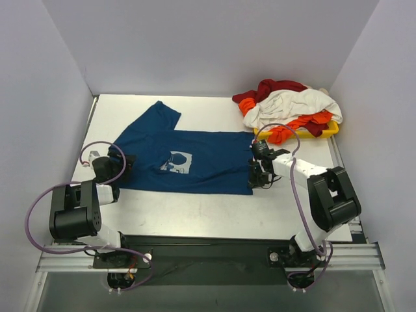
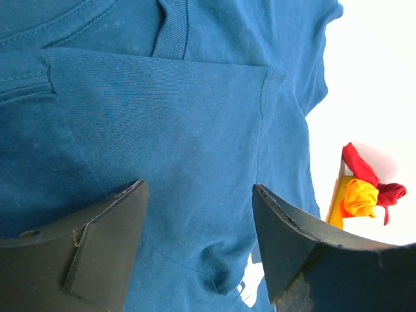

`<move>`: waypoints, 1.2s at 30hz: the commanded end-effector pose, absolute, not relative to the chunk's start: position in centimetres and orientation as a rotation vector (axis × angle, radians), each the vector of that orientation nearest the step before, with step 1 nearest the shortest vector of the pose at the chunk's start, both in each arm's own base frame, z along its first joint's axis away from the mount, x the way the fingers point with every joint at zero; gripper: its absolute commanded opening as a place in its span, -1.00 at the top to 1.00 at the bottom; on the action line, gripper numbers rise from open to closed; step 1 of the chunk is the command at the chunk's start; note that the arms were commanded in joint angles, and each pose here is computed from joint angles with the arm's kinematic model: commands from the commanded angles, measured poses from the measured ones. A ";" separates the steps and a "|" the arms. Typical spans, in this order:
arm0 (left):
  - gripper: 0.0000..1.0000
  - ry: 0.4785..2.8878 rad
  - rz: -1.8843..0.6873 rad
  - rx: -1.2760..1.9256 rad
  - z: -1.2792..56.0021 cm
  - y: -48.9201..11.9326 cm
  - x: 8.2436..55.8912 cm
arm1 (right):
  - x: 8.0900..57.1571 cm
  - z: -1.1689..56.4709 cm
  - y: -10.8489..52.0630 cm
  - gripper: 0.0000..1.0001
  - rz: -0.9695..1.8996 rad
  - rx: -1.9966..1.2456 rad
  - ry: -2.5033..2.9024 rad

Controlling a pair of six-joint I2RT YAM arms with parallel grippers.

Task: Fold and stack the t-shirts
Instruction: Fold the flattened tshirt in 1/3 of the way

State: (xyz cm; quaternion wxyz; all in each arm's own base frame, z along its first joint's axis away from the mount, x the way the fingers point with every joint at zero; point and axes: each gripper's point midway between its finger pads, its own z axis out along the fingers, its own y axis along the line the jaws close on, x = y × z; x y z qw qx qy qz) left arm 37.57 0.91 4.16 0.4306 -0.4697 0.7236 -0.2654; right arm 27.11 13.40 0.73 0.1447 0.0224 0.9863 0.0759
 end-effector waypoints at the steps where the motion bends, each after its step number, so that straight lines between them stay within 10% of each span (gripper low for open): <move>1: -0.53 1.864 -0.599 -1.288 1.4 1.5 34.4 | 24.2 0.7 12.4 1.00 0.155 0.079 2.895; 23: -0.53 1.769 -0.485 -1.293 4.6 2.6 27.0 | 17.8 2.0 12.8 0.97 0.190 0.081 2.829; 36: -0.55 1.837 -0.539 -1.094 6.7 1.0 26.9 | 17.7 4.5 12.9 0.26 0.208 0.047 2.737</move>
